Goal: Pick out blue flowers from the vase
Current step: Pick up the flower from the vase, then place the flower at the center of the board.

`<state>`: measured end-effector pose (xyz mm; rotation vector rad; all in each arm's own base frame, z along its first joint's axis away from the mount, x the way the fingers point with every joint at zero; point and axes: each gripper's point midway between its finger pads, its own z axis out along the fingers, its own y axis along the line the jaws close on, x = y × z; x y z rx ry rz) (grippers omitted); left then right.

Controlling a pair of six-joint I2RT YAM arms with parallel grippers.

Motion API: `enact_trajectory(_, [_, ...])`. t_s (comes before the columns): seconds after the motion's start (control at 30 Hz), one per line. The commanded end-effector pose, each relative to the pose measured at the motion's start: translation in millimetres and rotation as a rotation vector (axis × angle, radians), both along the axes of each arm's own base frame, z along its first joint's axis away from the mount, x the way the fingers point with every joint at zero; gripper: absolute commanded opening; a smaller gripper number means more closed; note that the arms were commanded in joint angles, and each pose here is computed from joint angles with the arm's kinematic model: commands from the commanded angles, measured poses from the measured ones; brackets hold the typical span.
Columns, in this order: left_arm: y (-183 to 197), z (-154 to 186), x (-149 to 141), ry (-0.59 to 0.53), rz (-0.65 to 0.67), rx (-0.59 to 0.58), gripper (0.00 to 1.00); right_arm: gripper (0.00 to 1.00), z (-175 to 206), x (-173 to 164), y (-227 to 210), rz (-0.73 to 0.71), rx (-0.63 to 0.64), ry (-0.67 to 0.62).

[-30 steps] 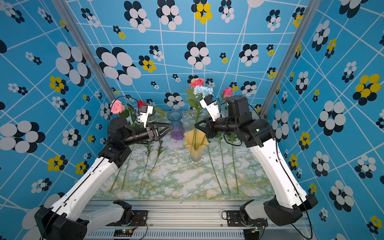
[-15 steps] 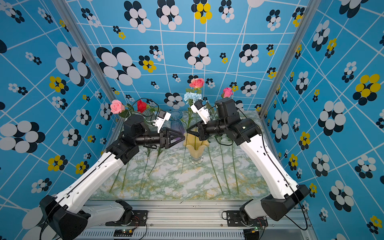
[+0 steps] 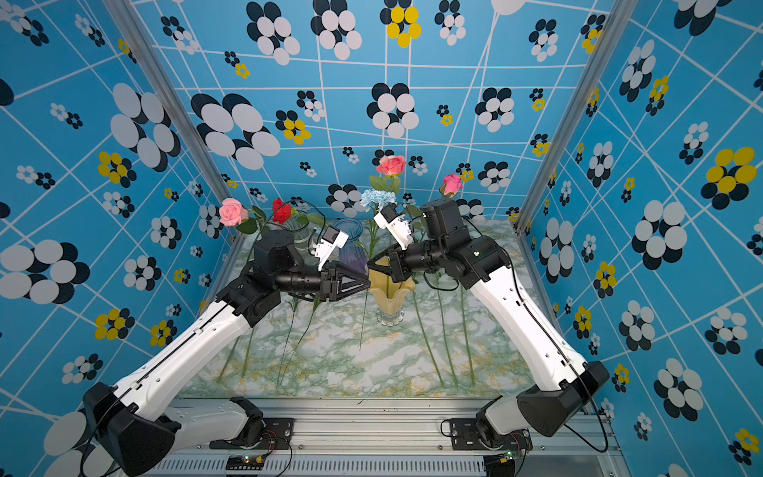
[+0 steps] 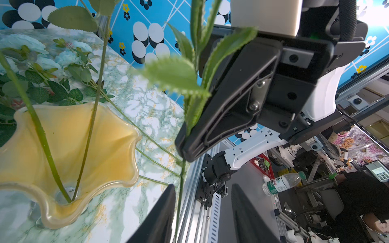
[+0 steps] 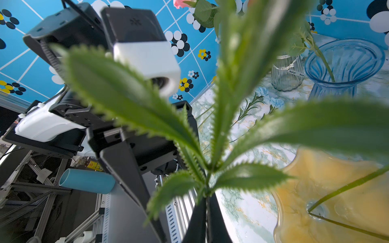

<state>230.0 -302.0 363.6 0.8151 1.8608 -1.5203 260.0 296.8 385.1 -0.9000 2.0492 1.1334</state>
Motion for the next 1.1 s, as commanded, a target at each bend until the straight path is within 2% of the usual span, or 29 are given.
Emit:
enact_trajectory(0.0, [-3,-10,-9,0.012,-0.047,0.008,0.38,0.00,2,-5,7,0.032,0.020,0.001])
enact_trajectory(0.23, [-2,-3,-12,-0.003,-0.056,-0.011,0.26,0.00,-1,-10,11,0.047,0.010,0.010])
enact_trajectory(0.5, [0,7,-16,-0.016,-0.058,-0.032,0.24,0.00,-6,-12,11,0.052,-0.013,0.012])
enact_trajectory(1.07, [5,11,-15,-0.042,-0.020,-0.028,0.07,0.00,-9,-17,5,0.045,-0.032,0.004])
